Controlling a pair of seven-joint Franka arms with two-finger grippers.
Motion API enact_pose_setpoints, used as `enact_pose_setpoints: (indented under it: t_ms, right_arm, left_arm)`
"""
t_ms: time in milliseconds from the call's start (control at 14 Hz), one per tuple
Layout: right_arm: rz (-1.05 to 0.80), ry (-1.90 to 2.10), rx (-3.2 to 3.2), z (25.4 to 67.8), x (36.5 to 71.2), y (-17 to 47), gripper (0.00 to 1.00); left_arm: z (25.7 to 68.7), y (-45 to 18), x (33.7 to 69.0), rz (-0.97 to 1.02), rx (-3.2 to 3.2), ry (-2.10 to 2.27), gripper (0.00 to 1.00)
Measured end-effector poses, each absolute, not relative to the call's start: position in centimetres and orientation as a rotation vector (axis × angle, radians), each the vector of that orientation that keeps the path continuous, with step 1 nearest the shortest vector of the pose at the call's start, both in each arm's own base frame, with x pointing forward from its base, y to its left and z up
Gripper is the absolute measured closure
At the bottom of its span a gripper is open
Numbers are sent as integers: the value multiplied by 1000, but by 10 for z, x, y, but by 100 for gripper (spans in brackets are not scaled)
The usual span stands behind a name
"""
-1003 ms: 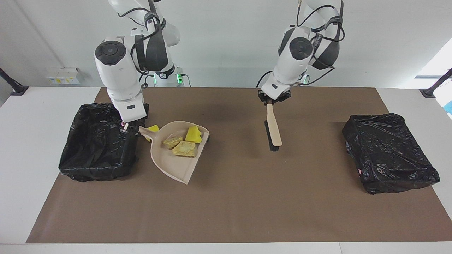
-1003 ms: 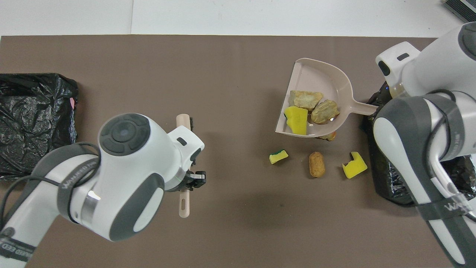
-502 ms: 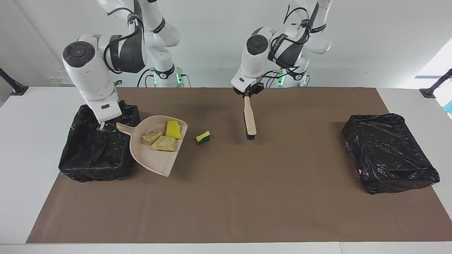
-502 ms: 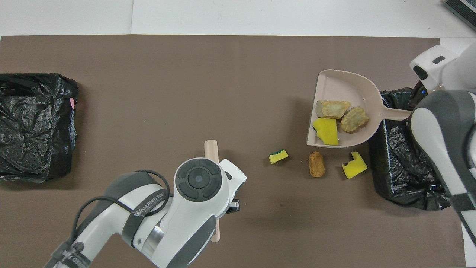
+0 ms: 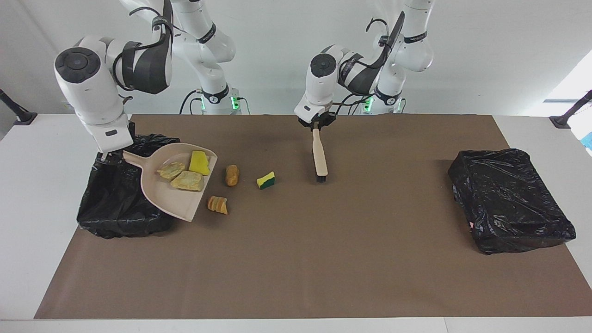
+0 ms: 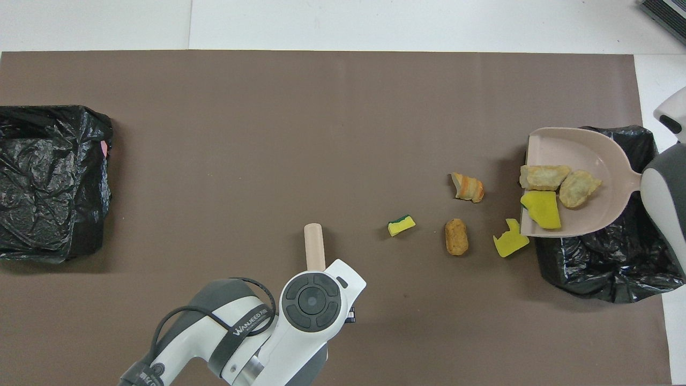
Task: Sweep and dump trash in bin
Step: 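Carry the loaded dustpan with the right gripper toward the nearer bin, then tip the dustpan over the bin with the right gripper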
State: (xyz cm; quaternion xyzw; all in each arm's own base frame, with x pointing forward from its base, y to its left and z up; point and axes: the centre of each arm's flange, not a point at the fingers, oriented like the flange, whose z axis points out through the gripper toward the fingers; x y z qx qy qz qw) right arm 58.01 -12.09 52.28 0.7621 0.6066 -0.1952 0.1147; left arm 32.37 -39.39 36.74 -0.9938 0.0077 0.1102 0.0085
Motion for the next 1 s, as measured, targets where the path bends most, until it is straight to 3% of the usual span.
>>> enact_pose_setpoints:
  t_ms: [645,1003]
  right_arm:
    - [-654,1799,2115,562,539,-211,69]
    - [-787,1838,1784,538,525,-177,69]
  left_arm:
    - [362,-391,323,321,-3120,16,74]
    - [354,-395,314,300,-3129,28,74]
